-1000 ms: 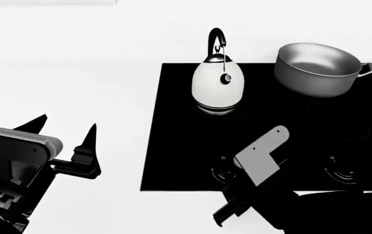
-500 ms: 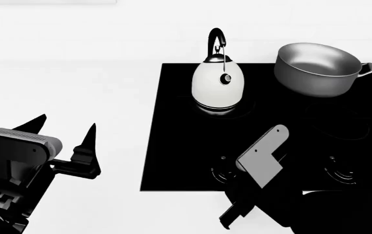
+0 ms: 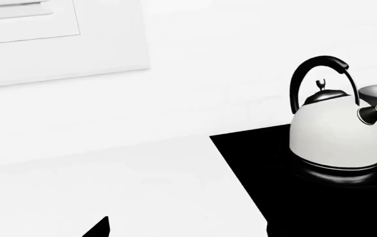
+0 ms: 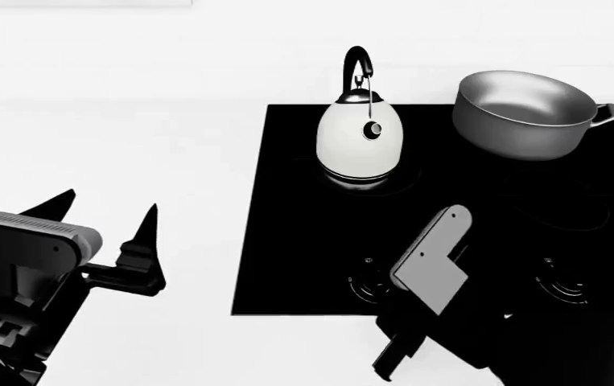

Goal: Pick the kettle from the counter and place it on a stove burner. Then turn the burner on.

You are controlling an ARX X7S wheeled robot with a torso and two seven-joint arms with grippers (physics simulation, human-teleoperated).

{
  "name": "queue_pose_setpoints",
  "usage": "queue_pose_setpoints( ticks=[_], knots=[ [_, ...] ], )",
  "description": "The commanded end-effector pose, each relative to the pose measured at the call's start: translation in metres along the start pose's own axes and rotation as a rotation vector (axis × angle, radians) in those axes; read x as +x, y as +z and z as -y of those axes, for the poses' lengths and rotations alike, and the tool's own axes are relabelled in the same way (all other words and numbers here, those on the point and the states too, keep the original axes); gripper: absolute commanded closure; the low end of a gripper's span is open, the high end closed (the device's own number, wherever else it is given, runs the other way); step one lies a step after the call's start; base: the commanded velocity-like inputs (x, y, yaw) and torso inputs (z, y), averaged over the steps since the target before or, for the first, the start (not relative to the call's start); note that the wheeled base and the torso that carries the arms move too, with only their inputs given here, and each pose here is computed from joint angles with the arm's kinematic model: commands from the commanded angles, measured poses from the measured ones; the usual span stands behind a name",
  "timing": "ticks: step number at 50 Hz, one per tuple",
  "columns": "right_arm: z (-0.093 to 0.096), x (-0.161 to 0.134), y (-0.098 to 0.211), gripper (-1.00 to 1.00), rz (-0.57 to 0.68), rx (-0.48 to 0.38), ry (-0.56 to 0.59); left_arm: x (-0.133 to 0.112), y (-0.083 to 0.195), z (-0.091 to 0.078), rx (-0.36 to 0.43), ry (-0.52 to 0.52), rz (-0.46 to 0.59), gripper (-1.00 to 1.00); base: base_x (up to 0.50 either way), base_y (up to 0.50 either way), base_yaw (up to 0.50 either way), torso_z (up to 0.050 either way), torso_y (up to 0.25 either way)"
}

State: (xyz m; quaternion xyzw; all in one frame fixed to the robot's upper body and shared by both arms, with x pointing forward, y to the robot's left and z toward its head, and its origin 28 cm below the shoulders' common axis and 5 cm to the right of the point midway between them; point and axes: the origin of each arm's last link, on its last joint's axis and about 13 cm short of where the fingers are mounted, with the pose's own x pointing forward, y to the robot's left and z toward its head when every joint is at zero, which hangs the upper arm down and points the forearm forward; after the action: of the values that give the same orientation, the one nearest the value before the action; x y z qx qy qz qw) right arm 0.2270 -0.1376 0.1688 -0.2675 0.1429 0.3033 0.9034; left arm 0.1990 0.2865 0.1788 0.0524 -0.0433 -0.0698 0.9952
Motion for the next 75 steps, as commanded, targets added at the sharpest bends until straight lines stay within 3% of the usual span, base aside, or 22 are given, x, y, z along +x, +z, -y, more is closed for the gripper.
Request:
queue_pose_setpoints(
  ticks=[1, 20, 45, 68, 70, 71, 75],
  knots=[
    [0.028, 0.013, -0.026, 1.00, -0.130, -0.042, -0.089, -0.001, 0.001, 0.000, 0.000, 0.003, 0.001, -1.00, 0.02, 0.00, 0.01, 0.000, 0.000],
    [0.045, 0.017, -0.037, 1.00, -0.135, -0.095, -0.071, -0.002, 0.000, 0.000, 0.001, 0.011, -0.002, -1.00, 0.01, 0.00, 0.01, 0.000, 0.000],
    [0.071, 0.026, -0.029, 1.00, -0.092, -0.180, -0.042, -0.003, 0.001, 0.000, 0.000, 0.020, -0.002, -1.00, 0.01, 0.01, 0.01, 0.000, 0.000],
    [0.064, 0.018, -0.033, 1.00, -0.087, -0.171, -0.009, -0.004, 0.001, 0.000, 0.000, 0.021, 0.001, -1.00, 0.01, 0.00, 0.01, 0.000, 0.000],
    [0.065, 0.021, -0.032, 1.00, -0.125, -0.132, -0.073, -0.004, 0.001, 0.000, -0.001, 0.021, 0.002, -1.00, 0.01, 0.01, 0.01, 0.000, 0.000],
    [0.063, 0.019, -0.031, -1.00, -0.113, -0.125, -0.049, -0.004, 0.001, 0.000, -0.001, 0.019, 0.003, -1.00, 0.00, 0.00, 0.01, 0.000, 0.000],
    [0.063, 0.016, -0.027, -1.00, -0.079, -0.114, -0.060, -0.004, 0.001, 0.000, -0.001, 0.018, 0.005, -1.00, 0.01, 0.00, 0.01, 0.000, 0.000]
  ],
)
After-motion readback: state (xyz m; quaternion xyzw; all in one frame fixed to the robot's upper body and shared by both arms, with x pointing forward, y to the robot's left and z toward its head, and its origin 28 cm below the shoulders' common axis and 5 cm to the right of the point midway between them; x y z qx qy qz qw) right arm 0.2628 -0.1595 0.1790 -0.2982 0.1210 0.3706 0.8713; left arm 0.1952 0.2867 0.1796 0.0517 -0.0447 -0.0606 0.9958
